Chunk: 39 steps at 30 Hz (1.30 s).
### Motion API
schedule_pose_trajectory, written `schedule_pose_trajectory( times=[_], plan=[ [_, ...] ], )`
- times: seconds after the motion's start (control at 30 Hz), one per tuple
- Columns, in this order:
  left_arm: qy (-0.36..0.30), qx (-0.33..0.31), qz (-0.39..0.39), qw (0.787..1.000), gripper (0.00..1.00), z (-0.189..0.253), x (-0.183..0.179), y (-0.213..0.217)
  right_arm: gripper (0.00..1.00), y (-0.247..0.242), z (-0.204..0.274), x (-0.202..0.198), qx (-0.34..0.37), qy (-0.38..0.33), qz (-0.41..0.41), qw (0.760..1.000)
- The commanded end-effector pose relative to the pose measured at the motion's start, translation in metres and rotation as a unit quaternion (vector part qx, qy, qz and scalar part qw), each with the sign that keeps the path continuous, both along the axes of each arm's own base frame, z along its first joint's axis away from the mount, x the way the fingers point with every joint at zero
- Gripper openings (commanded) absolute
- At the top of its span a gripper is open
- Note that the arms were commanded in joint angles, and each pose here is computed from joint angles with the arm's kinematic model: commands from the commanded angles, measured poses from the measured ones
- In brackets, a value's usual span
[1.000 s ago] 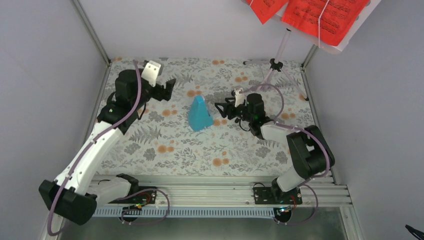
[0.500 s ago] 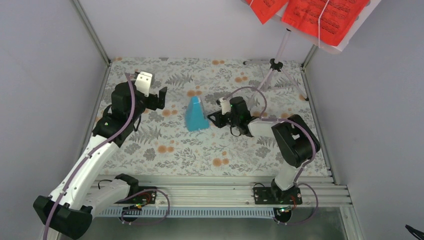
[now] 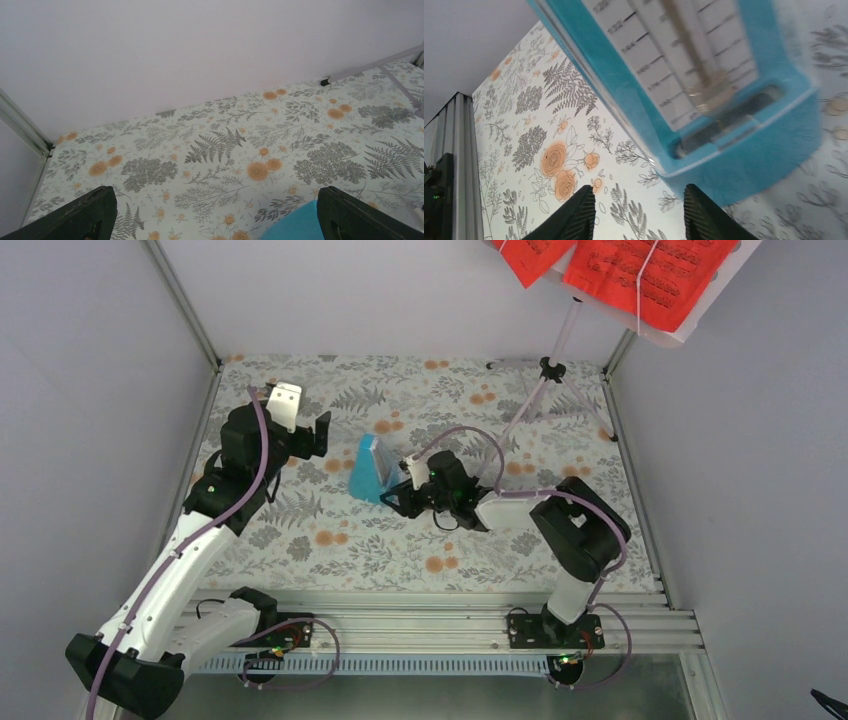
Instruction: Pack up the instrument practice props
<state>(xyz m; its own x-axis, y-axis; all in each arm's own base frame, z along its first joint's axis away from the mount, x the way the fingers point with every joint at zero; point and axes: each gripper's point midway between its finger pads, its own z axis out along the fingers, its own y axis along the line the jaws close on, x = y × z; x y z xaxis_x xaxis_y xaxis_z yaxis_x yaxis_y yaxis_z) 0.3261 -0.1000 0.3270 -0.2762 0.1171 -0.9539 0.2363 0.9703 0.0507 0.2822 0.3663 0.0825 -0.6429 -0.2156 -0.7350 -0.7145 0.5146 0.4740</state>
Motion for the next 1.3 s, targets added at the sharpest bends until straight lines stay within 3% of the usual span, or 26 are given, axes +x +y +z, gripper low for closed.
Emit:
schedule_pose_trajectory(
  times=[0.0, 0.27, 0.47, 0.73, 1.27],
  plan=[
    [-0.010, 0.008, 0.019, 1.000, 0.99, 0.004, 0.003, 0.007, 0.45, -0.027, 0.023, 0.012, 0.025, -0.029, -0.034, 0.999],
    [-0.011, 0.020, 0.022, 1.000, 0.99, -0.007, 0.006, 0.008, 0.51, -0.038, 0.009, 0.029, -0.025, -0.085, 0.011, 0.996],
    [-0.020, 0.035, 0.028, 0.999, 0.99, -0.004, 0.008, 0.011, 0.46, -0.015, -0.018, 0.042, -0.048, -0.105, 0.076, 0.990],
    [-0.021, 0.049, 0.025, 0.998, 0.99, -0.012, 0.008, 0.012, 0.45, 0.038, -0.023, 0.043, -0.039, -0.132, 0.157, 0.978],
    [-0.025, 0.042, 0.032, 0.998, 0.99, -0.020, 0.005, 0.015, 0.47, 0.182, -0.030, 0.047, -0.008, -0.176, 0.244, 0.954]
  ],
)
